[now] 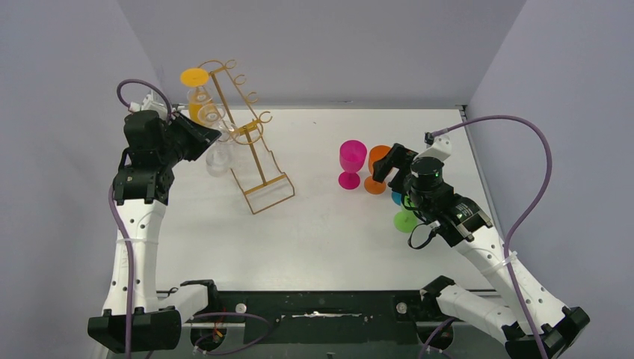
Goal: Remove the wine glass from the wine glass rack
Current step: Pick up the wine glass from the wine rack.
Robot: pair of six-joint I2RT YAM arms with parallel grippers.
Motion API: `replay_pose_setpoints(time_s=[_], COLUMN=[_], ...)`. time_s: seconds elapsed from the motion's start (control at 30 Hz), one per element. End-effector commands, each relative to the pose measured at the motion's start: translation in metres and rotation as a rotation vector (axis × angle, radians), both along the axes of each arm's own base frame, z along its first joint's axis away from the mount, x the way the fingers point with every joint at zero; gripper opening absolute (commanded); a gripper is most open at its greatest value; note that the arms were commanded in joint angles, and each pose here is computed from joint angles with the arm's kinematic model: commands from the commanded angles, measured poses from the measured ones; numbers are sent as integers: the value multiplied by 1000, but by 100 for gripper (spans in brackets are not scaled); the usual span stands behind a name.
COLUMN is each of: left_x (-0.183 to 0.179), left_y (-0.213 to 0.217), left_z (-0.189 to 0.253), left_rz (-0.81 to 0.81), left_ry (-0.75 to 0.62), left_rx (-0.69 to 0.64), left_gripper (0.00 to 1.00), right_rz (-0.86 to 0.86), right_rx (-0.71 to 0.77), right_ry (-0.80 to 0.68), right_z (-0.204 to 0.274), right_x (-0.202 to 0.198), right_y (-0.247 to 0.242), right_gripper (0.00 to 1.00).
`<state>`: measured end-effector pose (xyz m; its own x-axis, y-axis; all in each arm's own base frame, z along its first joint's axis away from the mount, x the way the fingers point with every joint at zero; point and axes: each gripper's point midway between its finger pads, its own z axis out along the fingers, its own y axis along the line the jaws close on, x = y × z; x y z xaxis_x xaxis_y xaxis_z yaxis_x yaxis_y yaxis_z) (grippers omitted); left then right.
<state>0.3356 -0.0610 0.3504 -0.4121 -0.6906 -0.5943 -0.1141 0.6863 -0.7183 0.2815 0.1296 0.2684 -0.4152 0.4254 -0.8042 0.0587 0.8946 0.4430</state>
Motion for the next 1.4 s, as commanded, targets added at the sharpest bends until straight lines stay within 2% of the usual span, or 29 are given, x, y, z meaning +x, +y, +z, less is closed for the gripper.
replay_pose_setpoints(time_s=[0.0,0.23,1.37], left_x=[-4,-5,-16], left_y=[-5,-4,14], left_z=[14,24,60], left_rz=[-22,14,134], left_ry=[-53,-67,-152], left_rx=[-17,-68,-71], left_gripper=[0,0,0], right_rz=[-16,-13,-9], right_rx=[41,46,67], right_ry=[-50,-54,-42], right_z=[16,19,17], right_x=[4,5,2], right_y=[0,1,2], right_gripper=[86,87,87])
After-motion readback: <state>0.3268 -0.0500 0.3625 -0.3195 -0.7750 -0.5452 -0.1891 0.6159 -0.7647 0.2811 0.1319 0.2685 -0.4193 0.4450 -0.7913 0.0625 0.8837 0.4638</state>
